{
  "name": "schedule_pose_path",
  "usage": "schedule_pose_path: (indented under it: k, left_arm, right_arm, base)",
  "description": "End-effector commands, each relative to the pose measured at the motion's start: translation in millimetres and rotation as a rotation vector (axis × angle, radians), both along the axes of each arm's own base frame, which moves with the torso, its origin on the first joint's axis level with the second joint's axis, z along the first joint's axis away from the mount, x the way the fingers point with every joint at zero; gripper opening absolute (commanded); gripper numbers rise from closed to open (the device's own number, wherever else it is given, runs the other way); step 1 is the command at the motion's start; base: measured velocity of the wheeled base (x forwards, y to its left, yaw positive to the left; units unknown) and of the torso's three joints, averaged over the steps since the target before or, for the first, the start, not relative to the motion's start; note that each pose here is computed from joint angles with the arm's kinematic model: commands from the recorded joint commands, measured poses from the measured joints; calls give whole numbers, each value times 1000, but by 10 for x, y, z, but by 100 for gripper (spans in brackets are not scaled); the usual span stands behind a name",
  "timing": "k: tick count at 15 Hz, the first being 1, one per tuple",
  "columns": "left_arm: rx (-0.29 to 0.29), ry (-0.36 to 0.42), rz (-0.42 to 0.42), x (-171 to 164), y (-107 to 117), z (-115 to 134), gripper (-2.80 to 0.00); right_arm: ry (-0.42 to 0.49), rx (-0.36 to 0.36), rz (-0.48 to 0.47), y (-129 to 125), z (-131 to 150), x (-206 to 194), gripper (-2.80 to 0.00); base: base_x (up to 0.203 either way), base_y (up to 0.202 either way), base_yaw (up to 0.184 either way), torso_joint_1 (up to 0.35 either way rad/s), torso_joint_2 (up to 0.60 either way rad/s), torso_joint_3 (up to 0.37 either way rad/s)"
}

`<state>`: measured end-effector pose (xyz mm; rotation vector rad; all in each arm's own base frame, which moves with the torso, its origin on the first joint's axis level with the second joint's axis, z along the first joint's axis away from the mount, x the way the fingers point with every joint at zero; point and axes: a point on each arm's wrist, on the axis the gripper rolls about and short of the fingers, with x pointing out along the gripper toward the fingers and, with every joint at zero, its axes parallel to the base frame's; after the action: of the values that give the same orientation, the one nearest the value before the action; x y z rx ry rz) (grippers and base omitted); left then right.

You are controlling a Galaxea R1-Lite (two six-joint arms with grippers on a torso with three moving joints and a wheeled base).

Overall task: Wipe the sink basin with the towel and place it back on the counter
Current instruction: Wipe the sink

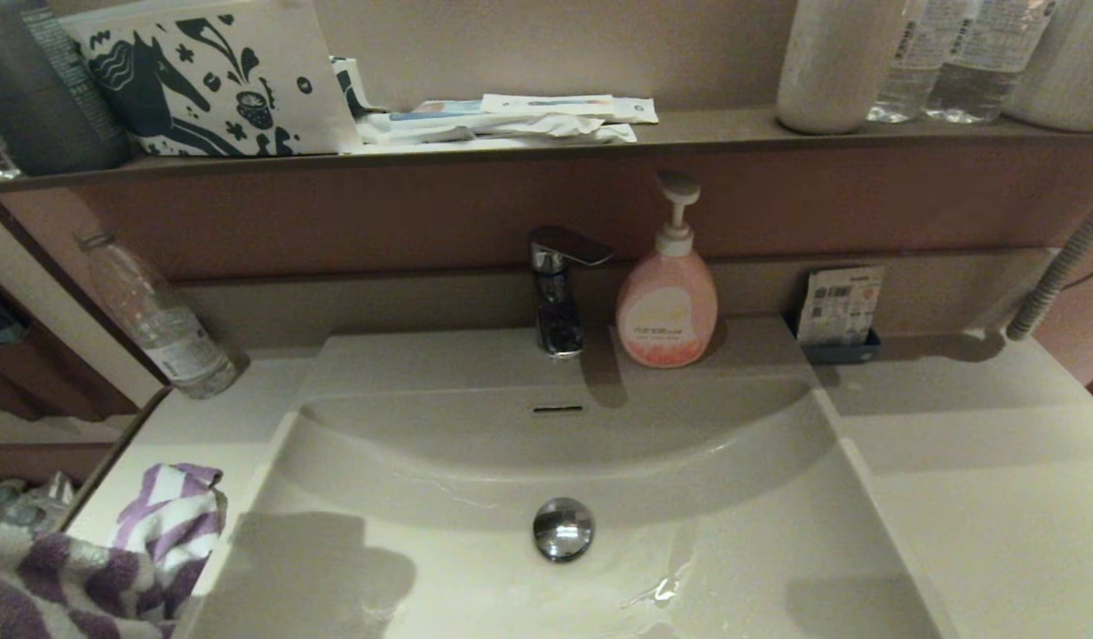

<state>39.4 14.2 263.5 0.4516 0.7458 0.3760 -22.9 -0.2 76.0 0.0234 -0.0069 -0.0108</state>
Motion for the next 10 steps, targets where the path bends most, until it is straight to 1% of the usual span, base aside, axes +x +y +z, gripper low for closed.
schedule_pose_path:
  k: [1, 3, 6, 7, 9, 10]
  left_arm:
    - [2, 13, -26, 203, 12, -101, -280]
    - [1, 24, -41, 308, 13, -157, -280]
    - [-2, -4, -65, 434, 2, -274, -280]
    - [-15, -7, -61, 534, 1, -335, -280]
    - [-70, 6, -48, 640, -26, -425, -280]
    - [-79, 12, -41, 670, -26, -444, -280]
  right_arm:
    - [1, 0, 0, 0, 1, 1, -280]
    - [1, 0, 0, 0, 1, 1, -280]
    - [1, 1, 0, 0, 1, 1, -280]
    - [1, 0, 0, 0, 1, 1, -280]
    - [1, 0, 0, 0, 1, 1, -280]
    - [1, 0, 0, 0, 1, 1, -280]
  base:
    - [0, 0, 0, 0, 0, 0]
    - [0, 0, 0, 0, 0, 0]
    - [0, 0, 0, 0, 0, 0]
    - [0, 0, 0, 0, 0, 0]
    - [0, 0, 0, 0, 0, 0]
    - [0, 0, 0, 0, 0, 0]
